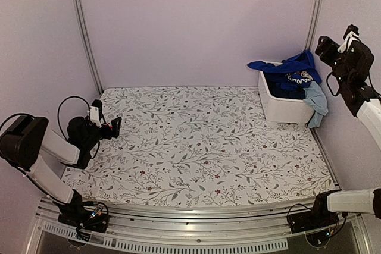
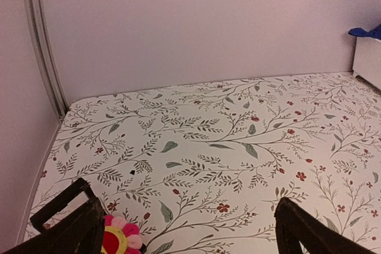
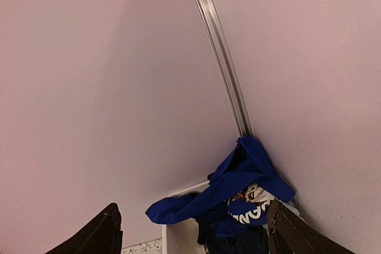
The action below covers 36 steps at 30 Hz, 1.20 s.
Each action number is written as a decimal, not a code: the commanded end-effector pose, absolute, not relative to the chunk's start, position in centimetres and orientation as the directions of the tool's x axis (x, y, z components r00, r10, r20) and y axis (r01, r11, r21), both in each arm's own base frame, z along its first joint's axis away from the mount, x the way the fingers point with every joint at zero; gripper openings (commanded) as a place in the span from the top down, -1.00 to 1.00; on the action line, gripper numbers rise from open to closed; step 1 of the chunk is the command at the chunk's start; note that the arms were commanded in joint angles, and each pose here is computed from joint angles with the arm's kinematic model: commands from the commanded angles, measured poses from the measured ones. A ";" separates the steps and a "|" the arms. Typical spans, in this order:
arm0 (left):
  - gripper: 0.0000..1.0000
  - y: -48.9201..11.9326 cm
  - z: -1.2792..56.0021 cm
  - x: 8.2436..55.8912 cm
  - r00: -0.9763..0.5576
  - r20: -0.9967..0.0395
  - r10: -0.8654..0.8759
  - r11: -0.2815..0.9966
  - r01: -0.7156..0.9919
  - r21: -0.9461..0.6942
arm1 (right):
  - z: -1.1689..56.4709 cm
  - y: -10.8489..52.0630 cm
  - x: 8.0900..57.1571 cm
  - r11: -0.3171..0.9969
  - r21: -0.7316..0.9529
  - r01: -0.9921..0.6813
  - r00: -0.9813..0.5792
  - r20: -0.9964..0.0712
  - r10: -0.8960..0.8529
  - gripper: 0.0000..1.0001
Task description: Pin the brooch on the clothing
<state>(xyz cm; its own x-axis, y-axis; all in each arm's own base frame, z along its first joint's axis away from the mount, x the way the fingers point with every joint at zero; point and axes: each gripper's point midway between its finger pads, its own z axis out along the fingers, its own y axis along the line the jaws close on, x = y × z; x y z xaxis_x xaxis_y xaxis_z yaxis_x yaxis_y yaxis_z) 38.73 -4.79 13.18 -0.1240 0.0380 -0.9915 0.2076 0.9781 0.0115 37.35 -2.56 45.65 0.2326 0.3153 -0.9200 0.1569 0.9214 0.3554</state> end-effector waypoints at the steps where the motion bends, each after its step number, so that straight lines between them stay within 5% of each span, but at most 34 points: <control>1: -0.99 -4.7 13.8 39.0 -0.117 -0.992 0.044 0.981 0.191 0.021 | 34.5 -3.4 41.9 0.883 0.254 0.395 -0.236 -0.901 0.365 -0.63; 7: -0.93 -4.1 19.3 43.9 -0.329 -0.938 0.105 0.980 0.192 0.042 | 33.9 -4.8 47.9 0.867 0.202 0.455 -0.302 -0.881 0.364 -0.60; 11: -0.76 -6.3 20.3 44.3 -0.481 -0.854 0.197 0.940 0.341 0.025 | 31.2 -7.4 51.9 0.839 0.186 0.511 -0.340 -0.853 0.396 -0.58; 25: -0.98 -15.3 25.0 39.9 -0.487 -0.732 0.476 0.702 0.712 -0.017 | 18.1 -12.2 61.0 0.774 0.221 0.593 -0.429 -0.726 0.537 -0.69; 28: -0.99 -16.5 23.9 39.0 -0.502 -0.697 0.513 0.665 0.745 -0.048 | 16.3 -11.9 62.1 0.785 0.222 0.579 -0.449 -0.716 0.534 -0.23; 32: -0.99 -17.3 23.2 38.4 -0.510 -0.671 0.538 0.627 0.775 -0.086 | 18.2 -12.5 62.6 0.797 0.207 0.568 -0.419 -0.760 0.496 0.89; 36: -0.99 -17.5 23.3 38.8 -0.510 -0.676 0.532 0.625 0.775 -0.093 | 22.7 -13.0 62.1 0.812 0.177 0.556 -0.372 -0.820 0.434 1.00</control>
<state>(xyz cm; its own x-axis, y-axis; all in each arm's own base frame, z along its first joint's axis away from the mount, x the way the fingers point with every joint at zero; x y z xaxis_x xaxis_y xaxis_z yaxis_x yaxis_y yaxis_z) 39.57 -16.87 22.92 -0.5131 0.5160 -0.6859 0.7502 0.6578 -0.0664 62.05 -12.45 16.47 -0.4494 0.5033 -0.7381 0.5799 0.7928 0.1875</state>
